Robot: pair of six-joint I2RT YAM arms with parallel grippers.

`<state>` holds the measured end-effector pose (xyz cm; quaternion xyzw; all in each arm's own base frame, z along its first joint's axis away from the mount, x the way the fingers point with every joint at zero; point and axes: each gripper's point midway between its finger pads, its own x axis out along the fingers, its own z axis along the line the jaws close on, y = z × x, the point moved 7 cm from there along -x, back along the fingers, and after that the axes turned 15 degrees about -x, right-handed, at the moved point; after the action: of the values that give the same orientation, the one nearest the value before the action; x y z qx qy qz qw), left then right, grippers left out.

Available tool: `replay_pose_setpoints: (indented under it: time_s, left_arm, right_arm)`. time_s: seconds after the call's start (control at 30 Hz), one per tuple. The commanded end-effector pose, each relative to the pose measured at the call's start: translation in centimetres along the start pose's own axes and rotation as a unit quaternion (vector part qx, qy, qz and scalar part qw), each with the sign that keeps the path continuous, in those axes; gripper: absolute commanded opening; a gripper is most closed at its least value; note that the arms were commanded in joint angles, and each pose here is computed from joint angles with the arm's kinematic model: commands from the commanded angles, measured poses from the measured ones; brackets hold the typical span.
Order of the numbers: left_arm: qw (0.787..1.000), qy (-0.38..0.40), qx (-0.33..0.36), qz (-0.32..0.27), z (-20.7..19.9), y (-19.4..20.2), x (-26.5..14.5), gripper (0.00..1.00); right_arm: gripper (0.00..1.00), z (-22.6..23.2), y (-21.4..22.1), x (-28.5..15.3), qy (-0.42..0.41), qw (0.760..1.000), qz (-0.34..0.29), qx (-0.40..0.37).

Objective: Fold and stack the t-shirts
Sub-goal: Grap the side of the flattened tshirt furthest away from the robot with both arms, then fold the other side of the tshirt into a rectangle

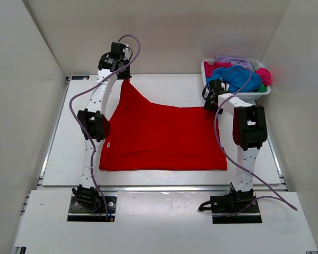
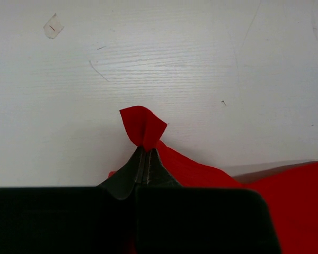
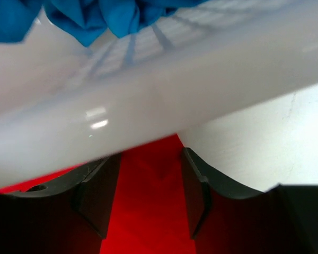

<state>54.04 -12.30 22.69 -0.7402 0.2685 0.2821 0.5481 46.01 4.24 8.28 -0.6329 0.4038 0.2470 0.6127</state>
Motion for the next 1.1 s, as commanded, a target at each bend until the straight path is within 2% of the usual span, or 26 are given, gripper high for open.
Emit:
replay_pose_setpoints:
  time_s: [0.0,0.1,0.17,0.2,0.33,0.5,0.73,0.83,0.9,0.93,1.07]
  left_arm:
    - [0.998,0.025,-0.009,-0.059,-0.9,-3.3,-6.0,0.00]
    - [0.998,0.022,-0.009,-0.057,-0.8,-3.2,-6.0,0.00]
    - [0.998,0.024,-0.007,-0.058,-0.8,-3.3,-6.3,0.00]
    - [0.998,0.021,-0.012,-0.062,-0.5,-3.5,-6.5,0.00]
    - [0.998,0.025,-0.014,-0.059,-0.1,-3.7,-7.2,0.00]
    - [0.999,0.022,-0.007,-0.032,0.2,-2.6,-8.0,0.00]
    - [0.998,-0.029,0.028,0.058,1.4,2.9,-10.9,0.00]
    - [0.998,-0.028,0.027,0.051,2.6,5.1,-12.7,0.00]
    - [1.000,-0.002,0.003,0.025,3.1,6.0,-13.5,0.00]
    - [0.999,0.001,-0.001,0.040,3.8,7.7,-14.1,0.00]
    - [0.999,-0.004,-0.017,0.033,5.6,11.0,-15.9,0.00]
  right_arm:
    - [0.46,-0.6,0.0,-0.2,0.026,0.999,-0.018,0.015]
    - [0.41,-1.2,-0.3,0.0,0.026,0.999,-0.003,0.023]
    - [0.29,-0.7,0.3,0.3,0.024,1.000,0.010,0.017]
    - [0.21,-1.2,0.1,0.1,0.029,0.999,0.005,0.018]
    - [0.00,-1.2,0.5,-0.7,0.011,1.000,-0.011,0.015]
    - [0.00,-1.4,-0.4,-1.6,-0.011,0.999,-0.052,0.002]
    - [0.00,-1.3,0.3,-4.0,-0.069,0.992,-0.105,-0.020]
    - [0.00,-1.5,-0.1,-5.7,-0.088,0.986,-0.139,-0.026]
    - [0.00,-1.7,0.1,-6.5,-0.093,0.984,-0.148,-0.031]
    - [0.00,-1.7,0.2,-7.0,-0.102,0.982,-0.154,-0.031]
    - [0.00,-2.4,1.7,-7.8,-0.117,0.980,-0.160,-0.038]
